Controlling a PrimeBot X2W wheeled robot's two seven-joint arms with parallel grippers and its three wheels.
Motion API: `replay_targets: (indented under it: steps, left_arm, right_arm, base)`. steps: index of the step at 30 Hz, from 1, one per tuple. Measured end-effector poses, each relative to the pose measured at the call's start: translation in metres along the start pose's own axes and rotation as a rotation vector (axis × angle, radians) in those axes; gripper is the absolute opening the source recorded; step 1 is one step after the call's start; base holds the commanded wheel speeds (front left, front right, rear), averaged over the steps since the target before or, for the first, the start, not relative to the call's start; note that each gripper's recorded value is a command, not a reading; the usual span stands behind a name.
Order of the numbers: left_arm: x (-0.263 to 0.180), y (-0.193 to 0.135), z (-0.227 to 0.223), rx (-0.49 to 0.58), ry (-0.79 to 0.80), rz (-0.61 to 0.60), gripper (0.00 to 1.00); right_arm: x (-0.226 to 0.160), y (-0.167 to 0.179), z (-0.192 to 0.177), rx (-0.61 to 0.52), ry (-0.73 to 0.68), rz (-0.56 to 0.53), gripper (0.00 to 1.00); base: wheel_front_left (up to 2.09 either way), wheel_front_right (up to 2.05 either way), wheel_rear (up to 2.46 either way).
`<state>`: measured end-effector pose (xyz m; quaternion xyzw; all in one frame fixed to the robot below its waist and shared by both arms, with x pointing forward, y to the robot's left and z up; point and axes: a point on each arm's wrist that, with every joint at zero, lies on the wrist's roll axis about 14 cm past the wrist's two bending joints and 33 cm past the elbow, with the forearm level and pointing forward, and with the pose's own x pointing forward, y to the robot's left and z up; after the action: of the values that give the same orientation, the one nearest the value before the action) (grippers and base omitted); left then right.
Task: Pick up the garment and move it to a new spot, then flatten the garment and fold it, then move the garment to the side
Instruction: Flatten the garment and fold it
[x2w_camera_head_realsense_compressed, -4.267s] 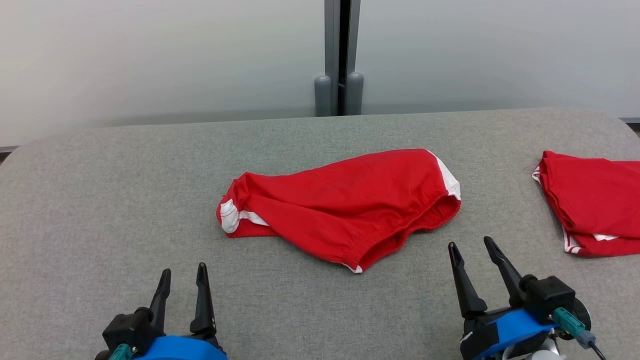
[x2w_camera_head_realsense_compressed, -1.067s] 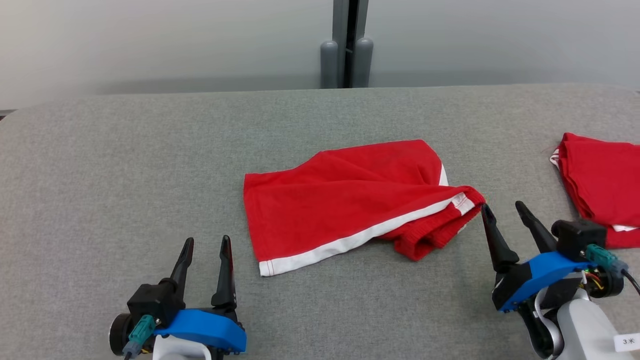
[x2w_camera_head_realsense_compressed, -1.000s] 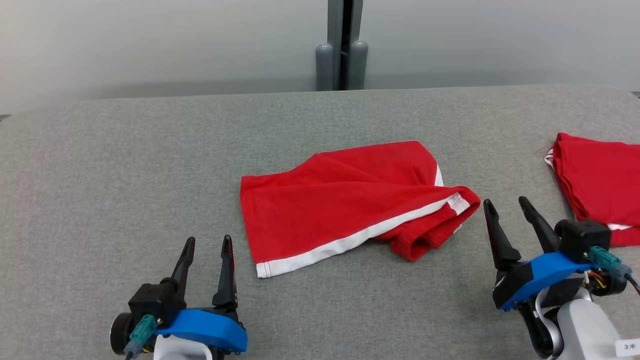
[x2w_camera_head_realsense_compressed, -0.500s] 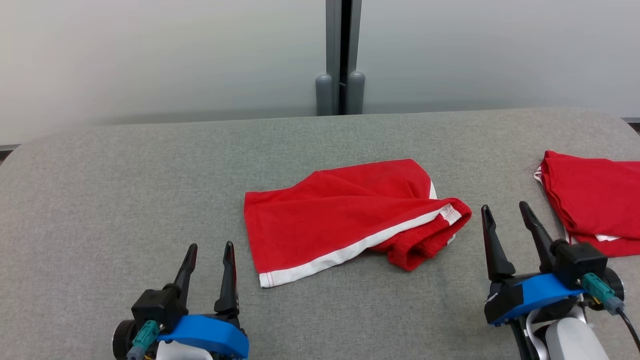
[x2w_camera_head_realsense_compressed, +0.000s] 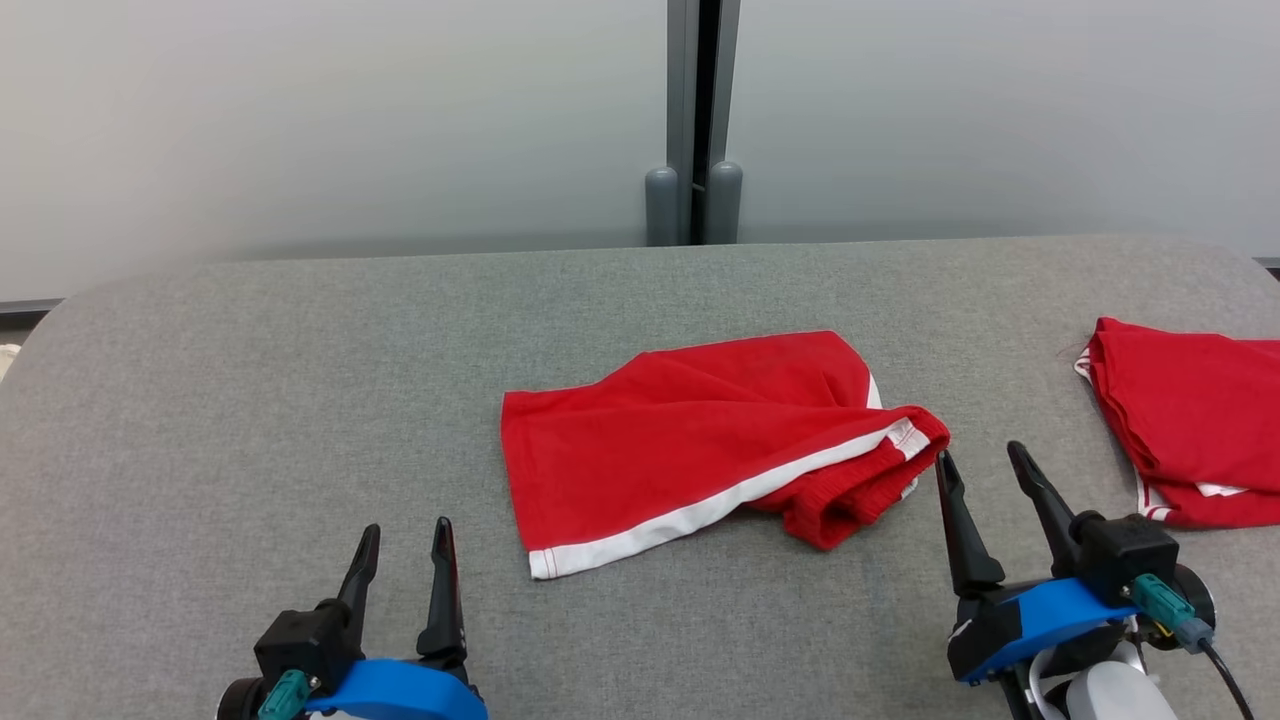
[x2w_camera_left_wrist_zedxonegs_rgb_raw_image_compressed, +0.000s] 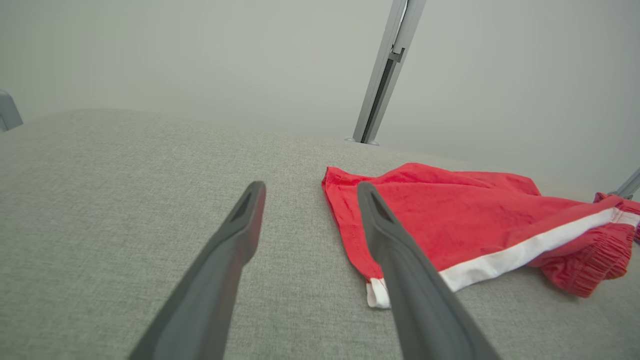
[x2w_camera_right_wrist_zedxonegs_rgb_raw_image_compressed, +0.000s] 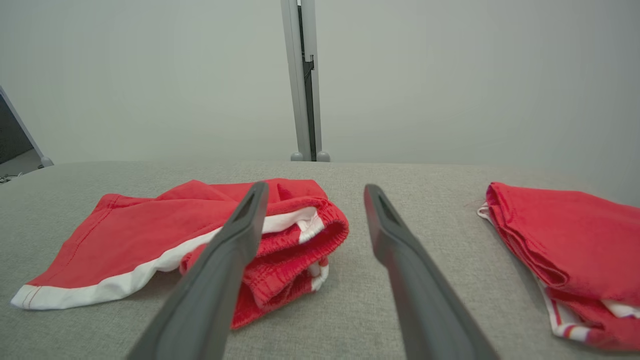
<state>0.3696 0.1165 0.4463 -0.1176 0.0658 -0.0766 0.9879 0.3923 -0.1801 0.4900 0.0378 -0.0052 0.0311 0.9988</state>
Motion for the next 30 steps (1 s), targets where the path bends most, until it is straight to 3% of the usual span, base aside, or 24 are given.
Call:
replay_targets:
  steps: [15,23,30]
  left_arm:
    - [-0.002,-0.005,-0.006,0.006,0.019,-0.022,1.0]
    - [0.0,-0.034,-0.051,0.034,0.232,-0.147,1.0]
    - [0.015,-0.035,-0.08,0.062,0.362,-0.178,1.0]
  right_arm:
    - [-0.002,0.003,-0.007,-0.012,0.021,0.011,1.0]
    - [0.0,0.004,-0.018,-0.001,0.054,0.013,1.0]
    - [0.004,0.003,-0.03,0.001,0.087,0.013,1.0]
  base:
    - [0.0,0.0,0.0]
    - [0.0,0.0,0.0]
    - [0.0,0.0,0.0]
